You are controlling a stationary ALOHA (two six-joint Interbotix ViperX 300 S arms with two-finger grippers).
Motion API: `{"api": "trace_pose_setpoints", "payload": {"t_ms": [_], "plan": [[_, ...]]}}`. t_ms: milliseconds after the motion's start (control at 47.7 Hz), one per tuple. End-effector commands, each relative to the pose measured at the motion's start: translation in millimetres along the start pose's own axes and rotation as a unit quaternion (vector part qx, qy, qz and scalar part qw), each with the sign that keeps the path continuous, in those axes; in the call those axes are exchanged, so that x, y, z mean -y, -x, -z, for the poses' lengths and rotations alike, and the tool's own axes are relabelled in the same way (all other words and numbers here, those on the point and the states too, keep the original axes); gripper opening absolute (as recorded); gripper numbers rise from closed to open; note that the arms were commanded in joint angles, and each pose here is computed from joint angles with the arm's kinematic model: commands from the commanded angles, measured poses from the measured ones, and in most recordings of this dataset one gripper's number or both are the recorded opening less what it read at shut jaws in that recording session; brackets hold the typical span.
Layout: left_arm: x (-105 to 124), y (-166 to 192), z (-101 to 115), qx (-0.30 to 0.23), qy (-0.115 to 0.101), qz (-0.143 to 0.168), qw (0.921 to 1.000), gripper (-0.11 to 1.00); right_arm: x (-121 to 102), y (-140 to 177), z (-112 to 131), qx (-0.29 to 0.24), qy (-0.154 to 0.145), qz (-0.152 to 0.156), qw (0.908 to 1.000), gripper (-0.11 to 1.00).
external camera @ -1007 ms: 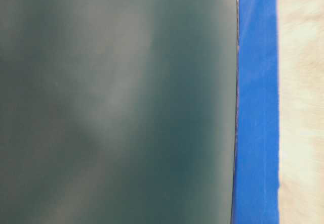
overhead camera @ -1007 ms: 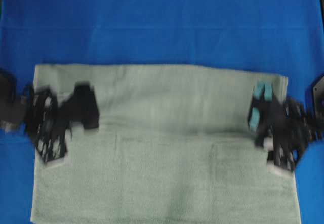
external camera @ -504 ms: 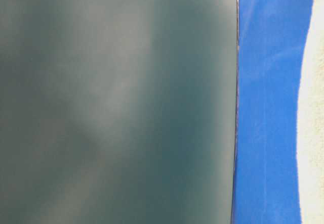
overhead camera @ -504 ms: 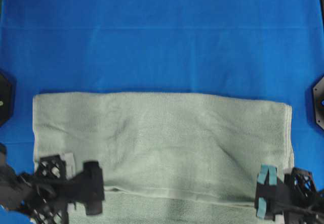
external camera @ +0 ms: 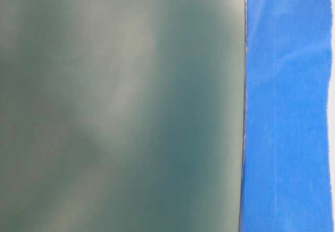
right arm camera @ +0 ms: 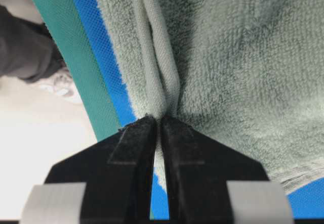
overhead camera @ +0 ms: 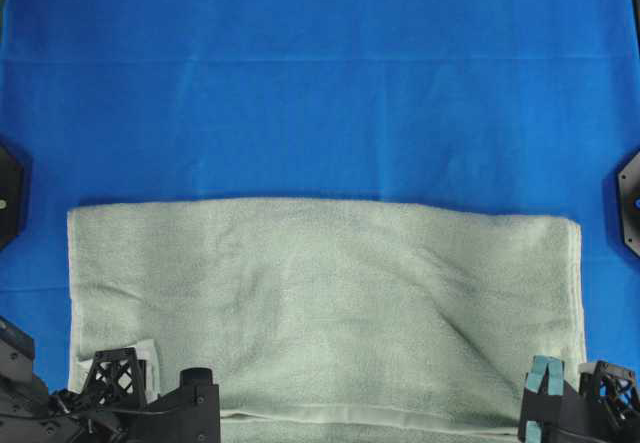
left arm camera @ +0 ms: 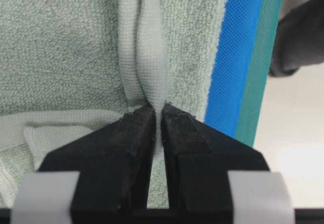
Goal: Fold a bath towel.
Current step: 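Grasp the folded edge's side corners with both grippers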
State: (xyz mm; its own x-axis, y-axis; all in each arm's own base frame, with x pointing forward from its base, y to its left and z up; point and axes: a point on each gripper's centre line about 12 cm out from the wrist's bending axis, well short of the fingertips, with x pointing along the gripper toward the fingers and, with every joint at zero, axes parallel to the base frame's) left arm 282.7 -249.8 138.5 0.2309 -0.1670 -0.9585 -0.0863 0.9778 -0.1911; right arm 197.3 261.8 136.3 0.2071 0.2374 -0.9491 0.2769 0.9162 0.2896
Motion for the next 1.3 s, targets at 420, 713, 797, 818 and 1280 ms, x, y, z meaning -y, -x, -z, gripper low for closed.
{"api": "trace_pose_setpoints", "payload": {"t_ms": [420, 713, 797, 818, 1280], "plan": [[-1, 31, -6, -0.005, -0.006, -0.013, 0.9999, 0.81, -6, 18, -10, 0.024, 0.009, -0.006, 0.9997, 0.5], [-22, 105, -22, 0.034, -0.037, -0.08, 0.9955, 0.75, 20, 68, -28, 0.06, 0.017, 0.062, 0.9961, 0.58], [-46, 110, -24, 0.042, -0.037, -0.115, 0.9918, 0.75, 48, 75, -39, 0.077, 0.007, 0.106, 0.9914, 0.58], [-56, 110, -25, 0.041, -0.034, -0.126, 0.9907, 0.75, 57, 76, -42, 0.08, 0.003, 0.118, 0.9898, 0.58], [-173, 90, -17, 0.038, 0.027, -0.156, 0.9867, 0.75, 177, 91, -76, 0.127, -0.04, 0.14, 0.9812, 0.58]]}}
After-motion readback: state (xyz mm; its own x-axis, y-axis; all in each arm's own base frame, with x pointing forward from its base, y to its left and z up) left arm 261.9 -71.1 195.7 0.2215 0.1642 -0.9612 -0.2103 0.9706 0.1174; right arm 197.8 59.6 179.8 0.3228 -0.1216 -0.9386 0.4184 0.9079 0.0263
